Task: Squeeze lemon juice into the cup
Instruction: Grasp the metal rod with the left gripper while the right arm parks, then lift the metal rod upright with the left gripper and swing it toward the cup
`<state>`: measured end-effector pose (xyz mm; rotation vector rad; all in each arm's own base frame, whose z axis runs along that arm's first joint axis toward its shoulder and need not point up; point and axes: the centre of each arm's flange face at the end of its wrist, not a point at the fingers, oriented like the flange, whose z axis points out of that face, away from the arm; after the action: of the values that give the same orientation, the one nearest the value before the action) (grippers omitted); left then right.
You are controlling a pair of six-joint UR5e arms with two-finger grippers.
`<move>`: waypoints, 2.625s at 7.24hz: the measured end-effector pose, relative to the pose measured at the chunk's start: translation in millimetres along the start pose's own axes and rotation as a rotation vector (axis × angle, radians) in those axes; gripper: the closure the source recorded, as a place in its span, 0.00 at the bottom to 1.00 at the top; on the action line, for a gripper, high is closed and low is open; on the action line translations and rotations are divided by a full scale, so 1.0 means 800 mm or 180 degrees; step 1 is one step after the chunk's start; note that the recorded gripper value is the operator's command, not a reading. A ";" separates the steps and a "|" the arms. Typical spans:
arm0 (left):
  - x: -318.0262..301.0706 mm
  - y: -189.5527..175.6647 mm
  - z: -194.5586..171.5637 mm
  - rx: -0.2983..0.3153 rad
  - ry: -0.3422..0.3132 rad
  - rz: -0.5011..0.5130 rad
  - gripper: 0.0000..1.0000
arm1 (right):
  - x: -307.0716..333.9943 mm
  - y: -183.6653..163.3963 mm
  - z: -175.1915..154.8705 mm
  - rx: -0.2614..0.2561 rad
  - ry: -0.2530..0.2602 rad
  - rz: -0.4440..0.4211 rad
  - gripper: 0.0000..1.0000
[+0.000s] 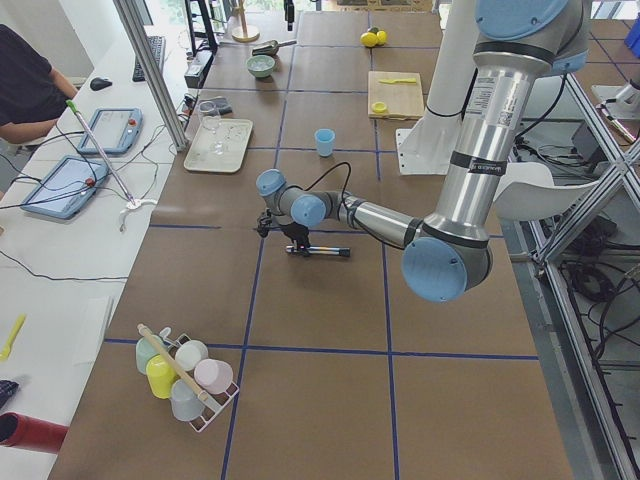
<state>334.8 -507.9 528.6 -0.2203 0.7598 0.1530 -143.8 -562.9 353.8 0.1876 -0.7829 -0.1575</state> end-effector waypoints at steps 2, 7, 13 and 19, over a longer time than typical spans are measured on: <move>0.002 0.001 -0.013 0.0047 0.0018 -0.0006 1.00 | 0.001 0.000 0.000 -0.0001 -0.0003 0.0005 0.00; 0.037 -0.005 -0.194 0.1295 -0.0142 -0.0013 1.00 | 0.014 0.005 -0.004 -0.0033 -0.0067 0.0085 0.00; 0.185 0.060 -0.368 0.2859 -0.0069 0.0225 1.00 | 0.026 0.017 -0.003 -0.0130 -0.0259 0.0193 0.00; 0.298 0.124 -0.375 0.3674 0.0532 0.0898 1.00 | 0.271 0.110 -0.009 -0.0189 -0.0065 0.0162 0.00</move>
<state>284.7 -473.6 137.3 0.9824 0.9344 -0.0557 18.9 -522.3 516.6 0.1100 -0.8015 -0.1344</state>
